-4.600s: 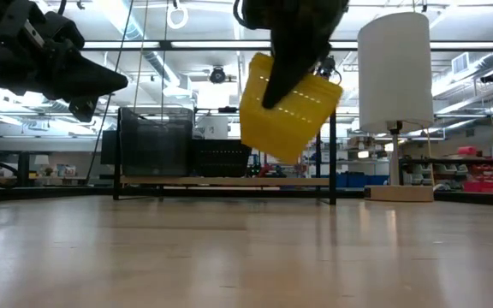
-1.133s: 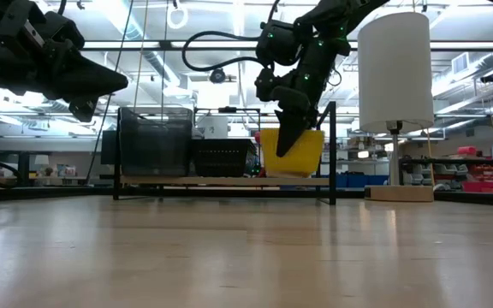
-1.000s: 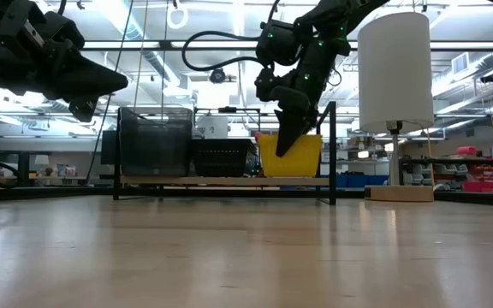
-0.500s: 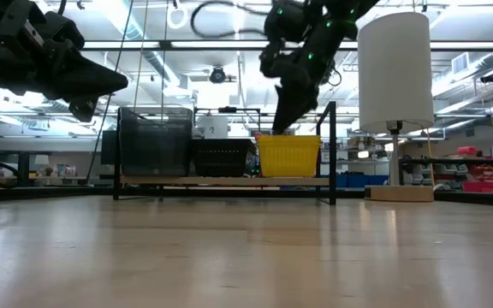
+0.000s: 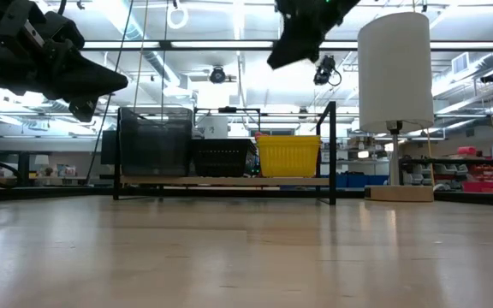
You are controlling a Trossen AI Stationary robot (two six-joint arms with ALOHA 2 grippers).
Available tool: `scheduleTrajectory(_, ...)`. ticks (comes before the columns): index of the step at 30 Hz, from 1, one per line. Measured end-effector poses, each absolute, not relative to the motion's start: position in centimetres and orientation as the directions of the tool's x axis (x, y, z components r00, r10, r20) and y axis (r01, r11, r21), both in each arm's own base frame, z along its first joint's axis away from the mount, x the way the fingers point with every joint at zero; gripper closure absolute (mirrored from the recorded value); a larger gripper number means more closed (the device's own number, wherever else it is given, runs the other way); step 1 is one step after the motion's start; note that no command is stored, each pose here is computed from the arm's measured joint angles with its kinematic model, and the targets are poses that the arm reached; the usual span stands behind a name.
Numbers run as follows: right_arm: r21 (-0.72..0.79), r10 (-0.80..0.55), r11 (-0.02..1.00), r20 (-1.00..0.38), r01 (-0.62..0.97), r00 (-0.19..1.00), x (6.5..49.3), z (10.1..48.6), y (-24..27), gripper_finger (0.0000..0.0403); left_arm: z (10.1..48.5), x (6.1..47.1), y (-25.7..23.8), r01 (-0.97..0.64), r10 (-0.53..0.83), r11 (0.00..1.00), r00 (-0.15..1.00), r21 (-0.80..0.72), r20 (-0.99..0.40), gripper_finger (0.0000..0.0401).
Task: Stack baskets on shelf by color
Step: Return to Home Position
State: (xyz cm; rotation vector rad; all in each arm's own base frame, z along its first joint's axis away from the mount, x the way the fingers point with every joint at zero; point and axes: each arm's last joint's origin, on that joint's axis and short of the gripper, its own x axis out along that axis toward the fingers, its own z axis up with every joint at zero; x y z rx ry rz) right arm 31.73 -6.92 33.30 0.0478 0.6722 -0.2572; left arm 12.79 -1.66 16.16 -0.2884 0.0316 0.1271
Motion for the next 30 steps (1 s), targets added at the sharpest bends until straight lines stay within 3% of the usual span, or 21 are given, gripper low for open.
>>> scheduleTrajectory(9, -0.046, -0.220, 0.973, -0.498, 0.227, 0.839, 29.6, 33.8, -5.8, 0.0306, 16.2, 12.8, -1.7, -0.129, 0.121, 0.951, 0.992, -0.282, -0.049, 0.0369)
scheduleTrajectory(30, 0.070, -0.206, 0.972, -0.192, 0.223, 0.960, 23.2, 26.9, -4.5, 0.0306, 16.2, 12.8, -1.7, -0.130, 0.121, 0.951, 0.991, -0.281, -0.049, 0.0371)
